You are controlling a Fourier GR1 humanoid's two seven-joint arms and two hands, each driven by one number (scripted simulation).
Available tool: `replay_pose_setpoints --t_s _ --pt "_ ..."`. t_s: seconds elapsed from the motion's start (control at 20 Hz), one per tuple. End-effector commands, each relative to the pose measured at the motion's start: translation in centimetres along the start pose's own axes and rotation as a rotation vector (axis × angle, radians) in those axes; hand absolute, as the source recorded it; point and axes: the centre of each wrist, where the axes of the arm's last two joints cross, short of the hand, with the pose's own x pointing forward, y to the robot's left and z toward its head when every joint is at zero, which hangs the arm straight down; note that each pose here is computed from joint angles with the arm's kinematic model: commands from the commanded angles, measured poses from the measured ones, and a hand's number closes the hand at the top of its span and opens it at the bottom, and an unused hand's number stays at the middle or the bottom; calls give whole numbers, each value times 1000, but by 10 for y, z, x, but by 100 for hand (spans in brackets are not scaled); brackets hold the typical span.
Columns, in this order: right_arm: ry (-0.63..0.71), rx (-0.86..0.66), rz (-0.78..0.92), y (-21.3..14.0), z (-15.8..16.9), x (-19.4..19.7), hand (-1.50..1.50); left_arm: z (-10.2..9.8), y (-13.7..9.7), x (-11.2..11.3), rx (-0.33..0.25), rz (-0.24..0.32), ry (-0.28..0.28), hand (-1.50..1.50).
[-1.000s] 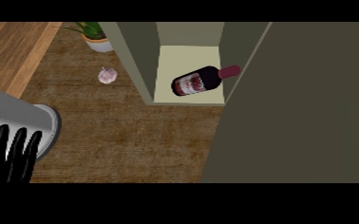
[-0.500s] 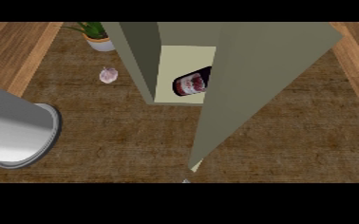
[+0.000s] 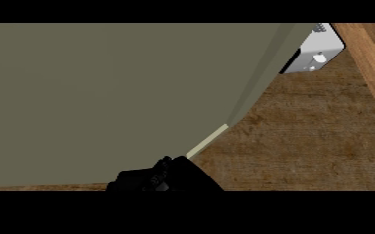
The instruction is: Pick up the wine, place it into the cabinet and close the cabinet
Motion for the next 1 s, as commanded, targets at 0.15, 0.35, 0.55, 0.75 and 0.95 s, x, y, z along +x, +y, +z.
replay_pose_setpoints --t_s 0.15,0.35,0.55,0.75,0.95 --pt "13 -110 47 -24 -73 -1 150 -2 21 16 -17 20 15 -150" --pt "19 -124 48 -45 -93 -11 150 9 22 8 -17 11 23 -150" --pt "42 -165 100 -76 -102 -21 150 6 24 18 -32 14 41 -150" --pt "42 -186 117 -91 -130 -25 150 -9 13 14 -44 21 58 -150" --pt "52 -203 115 -123 -132 -44 150 -18 -9 1 -65 44 90 -150"
